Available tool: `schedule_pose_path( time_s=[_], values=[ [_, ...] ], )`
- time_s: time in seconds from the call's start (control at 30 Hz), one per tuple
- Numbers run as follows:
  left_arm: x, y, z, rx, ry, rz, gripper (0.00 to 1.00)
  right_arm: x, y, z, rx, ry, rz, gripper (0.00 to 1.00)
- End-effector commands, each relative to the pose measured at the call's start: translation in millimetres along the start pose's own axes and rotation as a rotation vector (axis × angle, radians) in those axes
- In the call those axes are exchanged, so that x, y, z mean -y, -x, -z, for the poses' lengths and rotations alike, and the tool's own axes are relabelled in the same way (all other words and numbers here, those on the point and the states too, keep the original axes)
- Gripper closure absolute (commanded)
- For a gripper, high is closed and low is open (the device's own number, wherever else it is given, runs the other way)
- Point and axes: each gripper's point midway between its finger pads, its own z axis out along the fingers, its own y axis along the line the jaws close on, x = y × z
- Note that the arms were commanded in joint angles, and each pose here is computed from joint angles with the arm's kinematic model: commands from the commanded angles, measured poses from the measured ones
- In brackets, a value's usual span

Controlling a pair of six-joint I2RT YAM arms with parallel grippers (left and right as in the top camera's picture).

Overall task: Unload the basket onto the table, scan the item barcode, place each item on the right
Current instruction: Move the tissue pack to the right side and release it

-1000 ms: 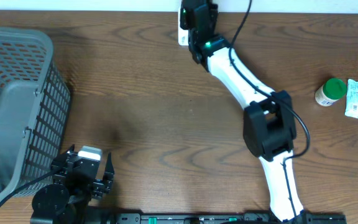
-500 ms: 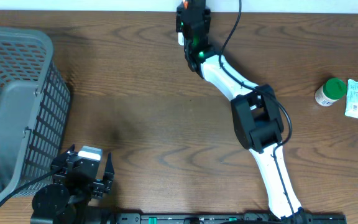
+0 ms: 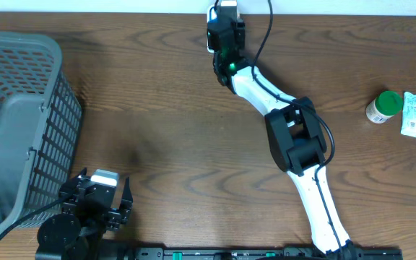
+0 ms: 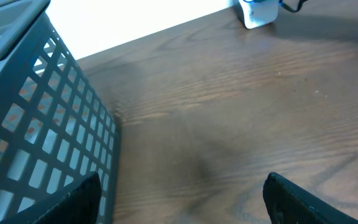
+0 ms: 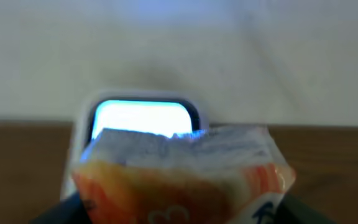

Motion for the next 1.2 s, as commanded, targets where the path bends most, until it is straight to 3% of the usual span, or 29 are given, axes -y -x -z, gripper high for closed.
schedule_pose_path(
  time_s=[0.0, 0.27, 0.43, 0.57, 0.83, 1.03, 1.17],
  values=[
    [-3, 1, 1, 0.003, 0.013, -0.003, 0.16, 15, 78, 53, 0.035, -0.016, -0.008, 0.45],
    [-3, 1, 1, 0.003, 0.013, -0.003, 0.16, 96, 74, 146, -0.29, -0.14, -0.139, 0.5],
    [-3, 1, 1, 0.003, 0.013, -0.003, 0.16, 171, 26, 197, -0.585, -0.319, -0.256, 0.51],
    [-3, 1, 1, 0.003, 0.013, -0.003, 0.16, 234, -13, 221, -0.774, -0.506, -0.291, 0.58],
    [-3, 1, 1, 0.003, 0.013, -0.003, 0.16, 353, -92, 226, -0.96, -0.768, -0.434, 0.44],
    [-3, 1, 1, 0.003, 0.013, -0.003, 0.16, 408, -179, 248, -1.116, -0.888, -0.579, 0.58],
    [-3, 1, 1, 0.003, 0.013, -0.003, 0.16, 422, -210, 255, -1.164, -0.866, -0.752, 0.58]
  ],
)
